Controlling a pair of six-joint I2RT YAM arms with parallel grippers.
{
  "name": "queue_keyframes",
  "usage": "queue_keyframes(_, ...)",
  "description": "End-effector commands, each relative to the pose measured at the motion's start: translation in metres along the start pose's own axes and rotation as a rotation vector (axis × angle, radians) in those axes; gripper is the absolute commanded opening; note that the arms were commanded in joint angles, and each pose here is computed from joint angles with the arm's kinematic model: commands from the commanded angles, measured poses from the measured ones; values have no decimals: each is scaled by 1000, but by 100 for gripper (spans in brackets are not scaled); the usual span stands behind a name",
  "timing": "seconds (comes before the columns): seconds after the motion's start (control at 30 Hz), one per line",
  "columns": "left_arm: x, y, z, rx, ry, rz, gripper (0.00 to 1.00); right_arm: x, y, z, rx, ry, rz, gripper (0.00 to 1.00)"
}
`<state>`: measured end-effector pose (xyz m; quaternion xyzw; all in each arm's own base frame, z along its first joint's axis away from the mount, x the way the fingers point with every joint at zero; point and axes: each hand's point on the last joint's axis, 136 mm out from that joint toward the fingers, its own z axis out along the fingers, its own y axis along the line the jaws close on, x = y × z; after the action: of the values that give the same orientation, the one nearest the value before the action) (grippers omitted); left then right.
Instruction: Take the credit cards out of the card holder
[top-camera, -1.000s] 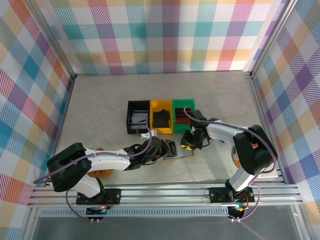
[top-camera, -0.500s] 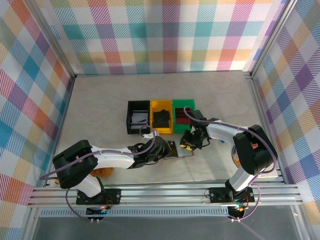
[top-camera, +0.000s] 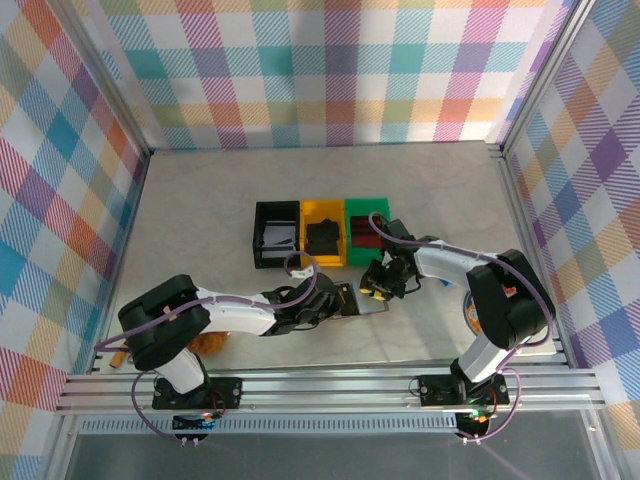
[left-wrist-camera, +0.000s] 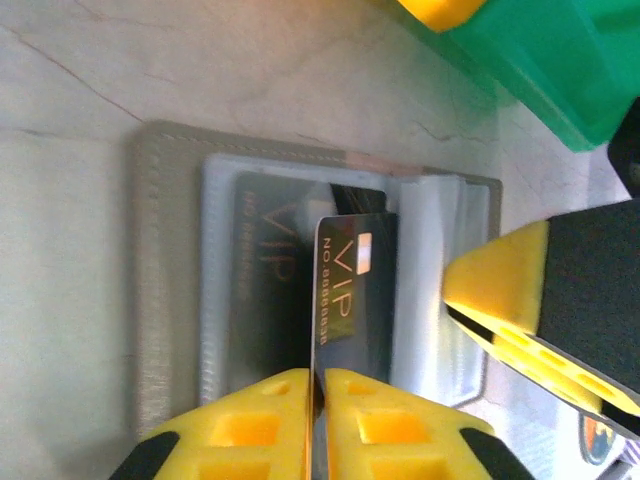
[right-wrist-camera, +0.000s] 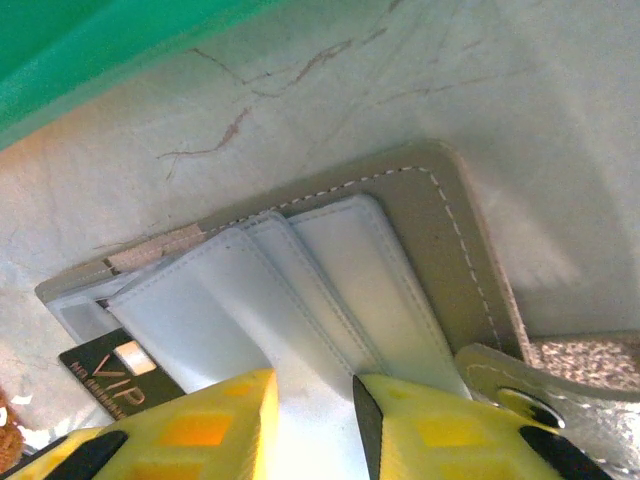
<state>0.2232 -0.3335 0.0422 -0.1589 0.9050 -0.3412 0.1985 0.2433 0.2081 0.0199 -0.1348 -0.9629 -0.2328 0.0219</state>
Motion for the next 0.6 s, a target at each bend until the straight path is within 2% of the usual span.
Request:
queue_keyframes(0.0, 2, -23, 3, 76, 24, 2, 17, 19, -42, 18, 128, 74, 50, 31)
queue_keyframes(0.13, 3, -26, 4, 90, 31, 4, 24, 18, -41, 16, 128, 68, 48, 32)
queue_keyframes(0.33, 2, -25, 4, 88, 28, 6, 23, 18, -42, 16, 131, 67, 48, 32)
queue_keyframes(0.5, 3, -24, 4, 87, 29, 5, 0, 18, -43, 17, 135, 68, 49, 32)
queue_keyframes(0.57, 3, -24, 3, 89, 29, 2, 0, 18, -43, 16, 135, 67, 49, 32)
